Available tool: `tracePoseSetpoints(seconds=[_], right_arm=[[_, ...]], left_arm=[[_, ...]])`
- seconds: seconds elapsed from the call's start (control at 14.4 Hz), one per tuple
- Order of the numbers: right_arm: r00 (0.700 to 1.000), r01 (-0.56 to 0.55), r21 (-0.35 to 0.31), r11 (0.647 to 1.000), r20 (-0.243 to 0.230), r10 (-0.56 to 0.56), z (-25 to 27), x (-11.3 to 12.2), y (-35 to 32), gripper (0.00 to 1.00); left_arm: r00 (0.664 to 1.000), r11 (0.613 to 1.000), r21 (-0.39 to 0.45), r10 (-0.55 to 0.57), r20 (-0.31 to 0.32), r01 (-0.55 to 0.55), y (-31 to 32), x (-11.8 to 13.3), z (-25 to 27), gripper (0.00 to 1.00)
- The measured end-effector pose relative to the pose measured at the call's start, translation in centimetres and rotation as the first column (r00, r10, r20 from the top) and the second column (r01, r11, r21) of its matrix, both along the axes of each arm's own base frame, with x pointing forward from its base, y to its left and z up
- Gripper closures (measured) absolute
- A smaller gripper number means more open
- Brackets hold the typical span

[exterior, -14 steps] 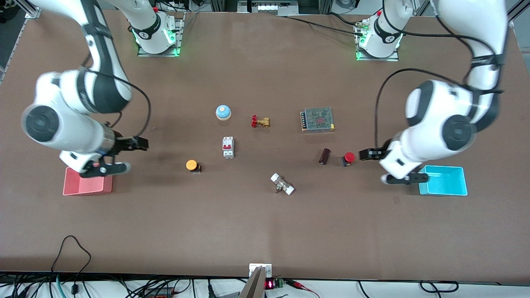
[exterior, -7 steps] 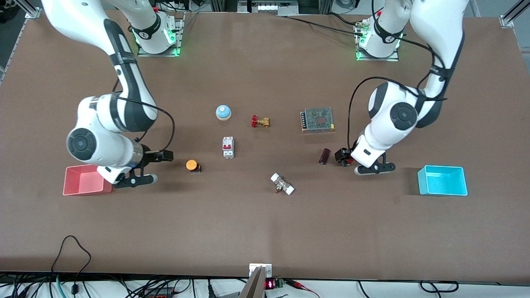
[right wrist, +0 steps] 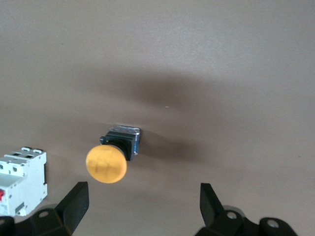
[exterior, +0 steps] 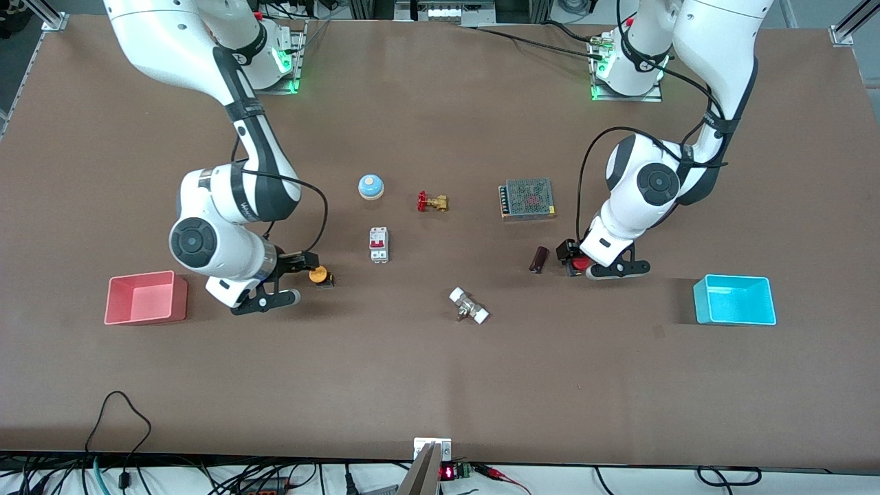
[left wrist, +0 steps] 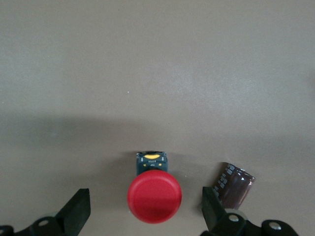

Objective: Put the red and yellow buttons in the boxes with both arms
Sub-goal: 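Grasp the yellow button with the right gripper while the left gripper grasps the red button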

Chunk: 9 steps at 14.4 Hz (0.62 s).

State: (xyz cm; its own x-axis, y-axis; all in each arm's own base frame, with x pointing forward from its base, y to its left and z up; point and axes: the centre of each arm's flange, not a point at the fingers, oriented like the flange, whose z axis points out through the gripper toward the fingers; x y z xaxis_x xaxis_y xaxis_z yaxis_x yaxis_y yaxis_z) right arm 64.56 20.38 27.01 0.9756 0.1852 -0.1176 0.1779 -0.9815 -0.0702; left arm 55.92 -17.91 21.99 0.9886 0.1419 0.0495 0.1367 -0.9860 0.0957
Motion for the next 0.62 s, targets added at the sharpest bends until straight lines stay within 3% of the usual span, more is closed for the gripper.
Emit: tracePoseSetpoints(seconds=[0.62], right_arm=[[0.999,0.046,-0.028,0.999,0.010,-0.045,-4.1,-0.6,2.7,0.00]], left_arm=[[0.999,0.999,0.029,0.035,-0.023,-0.034,-2.6,-0.2,-3.0,0.00]])
